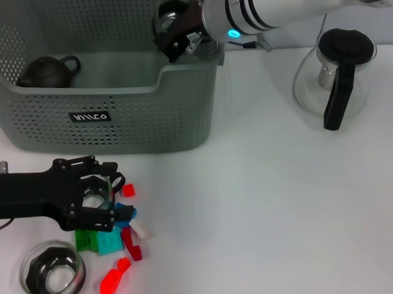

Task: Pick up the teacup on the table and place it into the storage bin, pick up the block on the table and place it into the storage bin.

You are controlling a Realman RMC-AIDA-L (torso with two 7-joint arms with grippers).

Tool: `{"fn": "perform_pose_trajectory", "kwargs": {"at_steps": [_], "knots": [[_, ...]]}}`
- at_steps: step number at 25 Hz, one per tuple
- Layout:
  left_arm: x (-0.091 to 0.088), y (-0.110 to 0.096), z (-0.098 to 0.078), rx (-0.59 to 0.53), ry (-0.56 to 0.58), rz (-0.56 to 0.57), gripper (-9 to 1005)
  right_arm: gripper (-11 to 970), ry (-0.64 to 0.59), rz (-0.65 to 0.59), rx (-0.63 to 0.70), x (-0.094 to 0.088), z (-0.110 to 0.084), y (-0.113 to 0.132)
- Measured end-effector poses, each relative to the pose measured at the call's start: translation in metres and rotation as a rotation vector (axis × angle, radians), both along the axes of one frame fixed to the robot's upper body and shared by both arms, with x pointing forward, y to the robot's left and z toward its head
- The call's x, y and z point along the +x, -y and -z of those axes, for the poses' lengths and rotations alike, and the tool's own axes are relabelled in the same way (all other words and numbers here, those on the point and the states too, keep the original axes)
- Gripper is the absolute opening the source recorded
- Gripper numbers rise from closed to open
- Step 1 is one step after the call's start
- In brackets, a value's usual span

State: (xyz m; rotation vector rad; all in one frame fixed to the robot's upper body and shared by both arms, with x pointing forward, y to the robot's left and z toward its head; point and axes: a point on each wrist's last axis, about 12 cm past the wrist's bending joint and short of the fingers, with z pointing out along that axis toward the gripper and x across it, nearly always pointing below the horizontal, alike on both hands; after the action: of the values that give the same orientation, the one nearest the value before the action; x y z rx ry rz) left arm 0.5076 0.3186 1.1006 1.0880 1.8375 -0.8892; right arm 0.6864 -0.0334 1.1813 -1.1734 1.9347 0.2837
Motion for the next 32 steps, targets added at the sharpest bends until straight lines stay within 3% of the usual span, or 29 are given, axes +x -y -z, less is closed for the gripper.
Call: {"fn": "perform_pose_trajectory", "kwargs": {"at_steps": [27, 32], "knots": [[0.0009, -0.0009, 0.0004, 0.005, 0.003, -0.007, 923, 124, -0.054, -0.022, 0.001, -0.0044, -0.0018, -0.0014], [0.0002, -0.0010, 0.0005, 0.004, 0.001, -0.005, 923, 357, -0.058, -0.031, 0.009, -0.0049, -0.0053, -0.0030]]}}
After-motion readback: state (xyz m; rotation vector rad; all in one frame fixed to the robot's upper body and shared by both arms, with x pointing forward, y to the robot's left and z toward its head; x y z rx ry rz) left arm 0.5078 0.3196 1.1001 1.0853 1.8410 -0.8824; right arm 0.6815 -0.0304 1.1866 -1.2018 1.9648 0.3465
